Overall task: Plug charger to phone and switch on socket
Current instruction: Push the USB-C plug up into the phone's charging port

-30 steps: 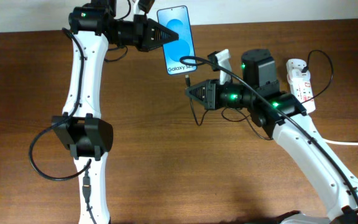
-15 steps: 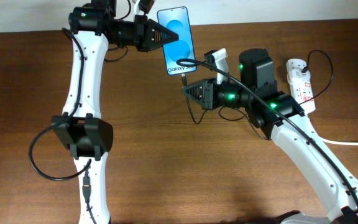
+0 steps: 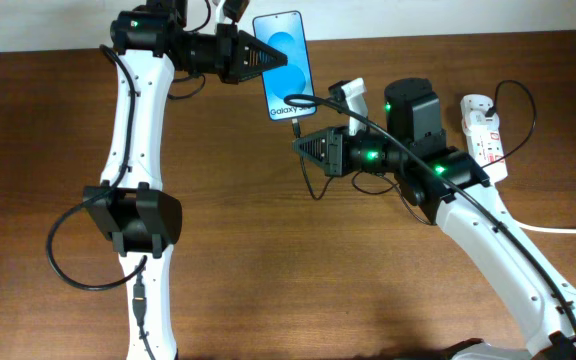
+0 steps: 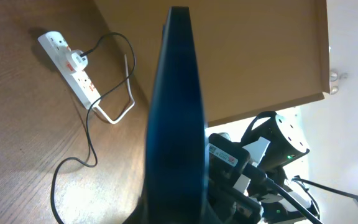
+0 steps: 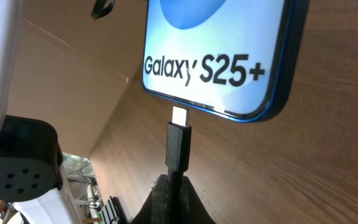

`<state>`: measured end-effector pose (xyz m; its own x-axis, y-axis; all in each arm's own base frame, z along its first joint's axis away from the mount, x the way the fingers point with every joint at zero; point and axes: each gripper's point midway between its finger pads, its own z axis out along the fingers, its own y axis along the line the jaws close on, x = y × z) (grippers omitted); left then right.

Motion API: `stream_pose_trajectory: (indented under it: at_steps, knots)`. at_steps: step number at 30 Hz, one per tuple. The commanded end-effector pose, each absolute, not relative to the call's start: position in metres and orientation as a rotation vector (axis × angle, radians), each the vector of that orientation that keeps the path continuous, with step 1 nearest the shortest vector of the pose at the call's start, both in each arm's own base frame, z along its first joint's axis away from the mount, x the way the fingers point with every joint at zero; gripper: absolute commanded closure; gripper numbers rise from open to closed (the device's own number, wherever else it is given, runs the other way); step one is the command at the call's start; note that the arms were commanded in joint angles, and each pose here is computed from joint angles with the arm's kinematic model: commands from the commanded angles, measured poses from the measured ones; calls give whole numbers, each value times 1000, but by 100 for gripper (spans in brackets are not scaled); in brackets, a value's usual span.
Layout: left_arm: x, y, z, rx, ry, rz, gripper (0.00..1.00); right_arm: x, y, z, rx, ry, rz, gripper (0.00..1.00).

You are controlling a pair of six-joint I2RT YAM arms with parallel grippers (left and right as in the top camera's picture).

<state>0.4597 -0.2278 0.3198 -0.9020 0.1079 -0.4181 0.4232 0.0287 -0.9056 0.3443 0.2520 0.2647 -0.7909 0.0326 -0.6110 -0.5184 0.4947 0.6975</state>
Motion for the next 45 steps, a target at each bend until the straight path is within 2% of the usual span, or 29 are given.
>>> stream_pose_trajectory:
  at_steps: [1, 37, 45]
  knots:
    - [453, -228, 339, 586, 2011, -1993, 100, 342, 255, 265, -426, 2176, 1293, 96]
    - [450, -234, 337, 573, 2046, -2001, 100, 354, 248, 262, -357, 2186, 1214, 96]
    - [448, -239, 334, 576, 2063, -1992, 100, 361, 251, 275, -346, 2123, 1232, 96]
